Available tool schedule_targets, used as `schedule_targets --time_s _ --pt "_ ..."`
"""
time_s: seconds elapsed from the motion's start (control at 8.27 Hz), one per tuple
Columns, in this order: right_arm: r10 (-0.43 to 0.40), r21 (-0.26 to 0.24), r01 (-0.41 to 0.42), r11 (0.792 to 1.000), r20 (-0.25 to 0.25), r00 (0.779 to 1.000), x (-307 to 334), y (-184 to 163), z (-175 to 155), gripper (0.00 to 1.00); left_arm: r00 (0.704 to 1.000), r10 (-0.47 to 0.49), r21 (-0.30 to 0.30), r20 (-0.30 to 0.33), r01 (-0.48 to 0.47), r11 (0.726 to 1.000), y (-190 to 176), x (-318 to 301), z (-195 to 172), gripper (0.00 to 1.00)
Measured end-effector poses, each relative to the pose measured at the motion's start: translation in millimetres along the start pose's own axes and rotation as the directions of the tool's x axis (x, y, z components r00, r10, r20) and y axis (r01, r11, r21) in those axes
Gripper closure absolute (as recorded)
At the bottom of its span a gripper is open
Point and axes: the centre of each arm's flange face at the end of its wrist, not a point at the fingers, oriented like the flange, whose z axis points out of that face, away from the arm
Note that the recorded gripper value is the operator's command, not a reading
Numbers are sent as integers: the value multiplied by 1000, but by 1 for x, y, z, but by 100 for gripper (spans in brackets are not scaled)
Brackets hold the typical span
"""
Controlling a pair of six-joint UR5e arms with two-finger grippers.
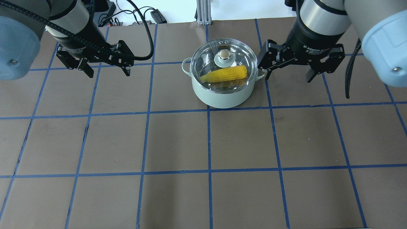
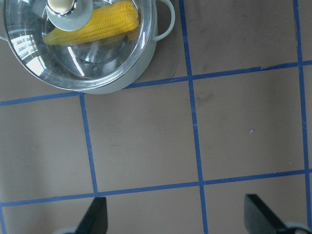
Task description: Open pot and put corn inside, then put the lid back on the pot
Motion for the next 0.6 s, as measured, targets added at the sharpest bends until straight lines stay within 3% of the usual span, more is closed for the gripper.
schedule_targets --time_s 0.6 --pt "-2 27 2 1000 14 1000 -2 -7 1 0 1000 0 3 1 0 1000 1 0 -1 0"
